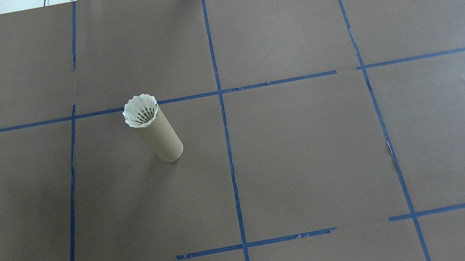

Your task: Collect badminton balls into bucket

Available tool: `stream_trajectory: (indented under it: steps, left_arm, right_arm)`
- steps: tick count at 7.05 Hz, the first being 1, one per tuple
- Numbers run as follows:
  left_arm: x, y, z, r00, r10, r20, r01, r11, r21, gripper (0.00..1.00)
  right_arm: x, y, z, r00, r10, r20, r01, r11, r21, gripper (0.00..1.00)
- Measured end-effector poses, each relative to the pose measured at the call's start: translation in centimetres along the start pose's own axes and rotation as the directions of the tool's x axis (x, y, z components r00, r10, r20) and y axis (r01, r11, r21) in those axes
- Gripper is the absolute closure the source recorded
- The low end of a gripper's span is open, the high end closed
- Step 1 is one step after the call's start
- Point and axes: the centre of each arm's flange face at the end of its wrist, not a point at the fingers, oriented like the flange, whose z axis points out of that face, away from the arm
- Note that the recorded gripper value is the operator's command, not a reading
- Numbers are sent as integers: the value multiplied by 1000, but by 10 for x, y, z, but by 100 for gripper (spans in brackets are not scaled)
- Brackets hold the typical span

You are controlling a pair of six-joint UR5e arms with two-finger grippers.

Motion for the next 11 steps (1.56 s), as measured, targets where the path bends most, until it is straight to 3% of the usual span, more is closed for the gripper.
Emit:
stream_trajectory:
  steps: [4,8,11]
  left_arm:
    - [-71,27,15,988,-151,18,152,986,-70,0]
    - [-76,27,17,999,-49,11,50,996,-76,0]
    - [-90,51,33,1000,-6,-14,4,992,-125,0]
  right_arm:
    - [0,0,0,1000,0,-1,0,1000,-1,0]
    - [0,0,0,1000,0,0,0,1000,-1,0]
    - [0,1,1,1000,1,0,-1,1000,-2,0]
